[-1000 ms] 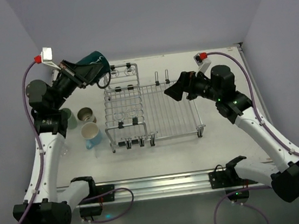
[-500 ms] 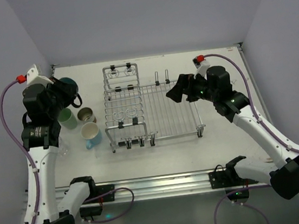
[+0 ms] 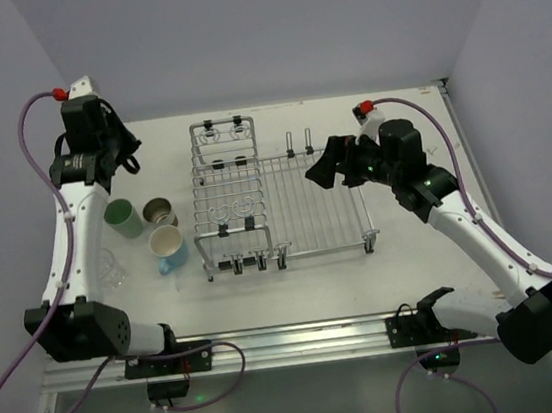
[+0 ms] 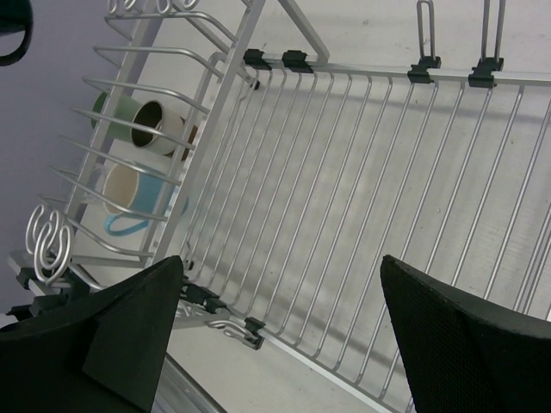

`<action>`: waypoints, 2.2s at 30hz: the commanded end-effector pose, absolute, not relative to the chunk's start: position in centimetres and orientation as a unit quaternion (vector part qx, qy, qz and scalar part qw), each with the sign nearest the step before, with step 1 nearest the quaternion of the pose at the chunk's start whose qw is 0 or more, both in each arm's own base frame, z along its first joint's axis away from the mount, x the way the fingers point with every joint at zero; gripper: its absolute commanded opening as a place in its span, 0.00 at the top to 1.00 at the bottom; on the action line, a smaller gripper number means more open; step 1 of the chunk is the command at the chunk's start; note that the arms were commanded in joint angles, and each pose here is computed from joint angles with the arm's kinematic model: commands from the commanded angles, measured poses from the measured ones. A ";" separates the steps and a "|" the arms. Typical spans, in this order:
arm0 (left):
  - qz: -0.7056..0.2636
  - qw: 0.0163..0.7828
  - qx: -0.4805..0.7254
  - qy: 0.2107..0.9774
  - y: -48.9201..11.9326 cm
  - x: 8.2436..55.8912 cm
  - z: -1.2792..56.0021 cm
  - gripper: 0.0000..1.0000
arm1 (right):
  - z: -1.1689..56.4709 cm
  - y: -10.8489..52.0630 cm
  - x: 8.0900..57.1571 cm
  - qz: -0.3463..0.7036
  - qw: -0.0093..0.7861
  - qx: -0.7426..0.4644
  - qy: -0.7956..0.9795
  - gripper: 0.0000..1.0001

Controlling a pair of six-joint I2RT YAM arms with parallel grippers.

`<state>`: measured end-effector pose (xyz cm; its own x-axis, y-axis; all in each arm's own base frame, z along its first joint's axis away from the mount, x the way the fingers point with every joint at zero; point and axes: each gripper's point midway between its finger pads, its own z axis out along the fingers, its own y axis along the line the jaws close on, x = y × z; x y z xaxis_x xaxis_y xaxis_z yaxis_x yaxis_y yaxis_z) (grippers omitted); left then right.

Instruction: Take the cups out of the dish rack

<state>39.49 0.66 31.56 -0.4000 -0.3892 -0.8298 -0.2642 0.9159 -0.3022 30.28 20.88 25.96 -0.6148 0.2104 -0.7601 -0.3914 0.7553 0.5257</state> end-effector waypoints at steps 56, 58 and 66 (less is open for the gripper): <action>0.071 0.276 -0.177 0.942 2.1 55.2 7.9 1.00 | 25.9 19.6 32.3 0.278 0.453 -0.069 0.844 0.01; 0.067 0.270 -0.174 0.945 1.8 55.2 7.5 0.99 | 25.8 19.5 32.3 0.276 0.453 -0.068 0.845 0.01; 0.060 0.266 -0.174 0.946 1.7 55.3 7.1 0.86 | 25.8 19.4 32.0 0.276 0.453 -0.067 0.845 0.01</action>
